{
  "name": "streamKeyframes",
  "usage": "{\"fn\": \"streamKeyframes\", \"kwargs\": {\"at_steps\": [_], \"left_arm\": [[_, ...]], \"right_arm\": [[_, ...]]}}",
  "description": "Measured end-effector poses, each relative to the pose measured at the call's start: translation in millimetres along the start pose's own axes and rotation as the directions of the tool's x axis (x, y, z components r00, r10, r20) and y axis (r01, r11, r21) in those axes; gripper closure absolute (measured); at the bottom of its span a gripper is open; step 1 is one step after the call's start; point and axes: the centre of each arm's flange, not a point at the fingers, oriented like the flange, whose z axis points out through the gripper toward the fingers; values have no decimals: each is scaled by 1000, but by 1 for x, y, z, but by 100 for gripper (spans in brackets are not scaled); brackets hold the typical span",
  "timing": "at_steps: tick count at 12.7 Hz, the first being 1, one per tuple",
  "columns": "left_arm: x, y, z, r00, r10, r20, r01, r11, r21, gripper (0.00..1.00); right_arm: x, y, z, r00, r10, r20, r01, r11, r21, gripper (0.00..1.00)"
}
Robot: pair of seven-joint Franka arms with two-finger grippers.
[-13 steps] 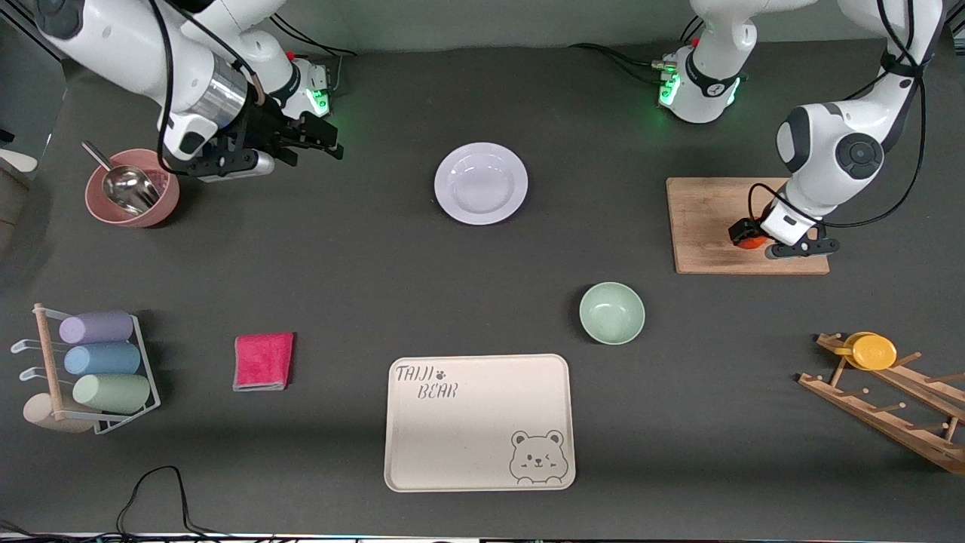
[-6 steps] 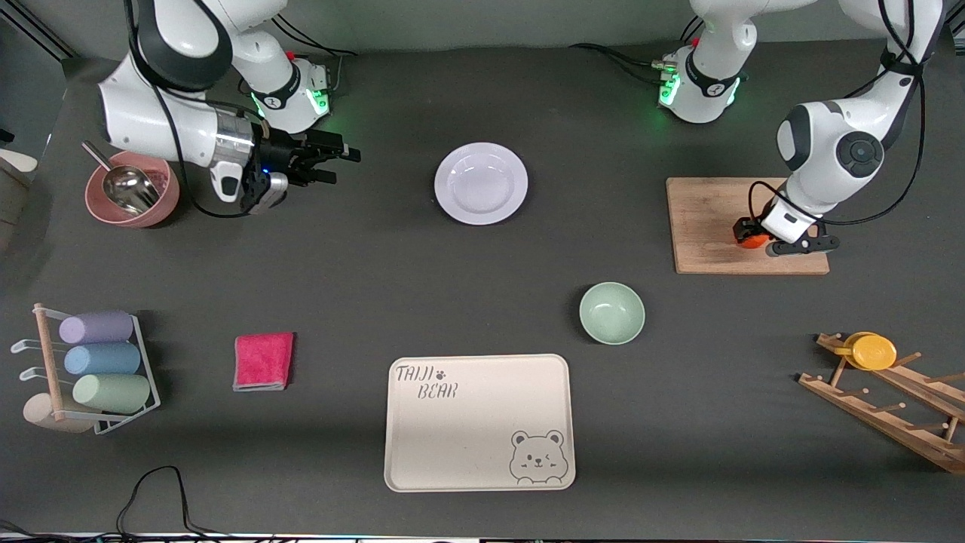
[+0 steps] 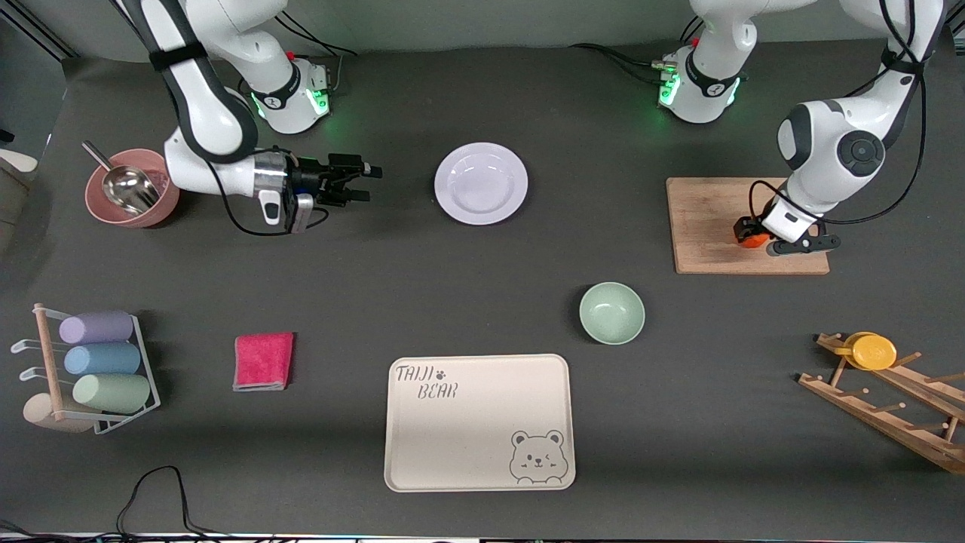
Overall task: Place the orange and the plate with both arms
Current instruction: 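Close the left gripper on the orange while the right gripper reaches the plate, then lift the orange with the left gripper toward the white plate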
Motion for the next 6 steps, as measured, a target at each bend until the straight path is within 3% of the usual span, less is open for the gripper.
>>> {"fn": "streamKeyframes", "kwargs": {"at_steps": [3,6], "left_arm": [[3,-2,-35,1000,-3,27,3,1000,6,31],[14,-6,-102,996,-10,84,9,1000,16,31]], "right_arm": [[-12,52,26,999,-13,-41,13,1000,22,0],[-29,87,52,999,22,-47,-17,996,92,0]]}}
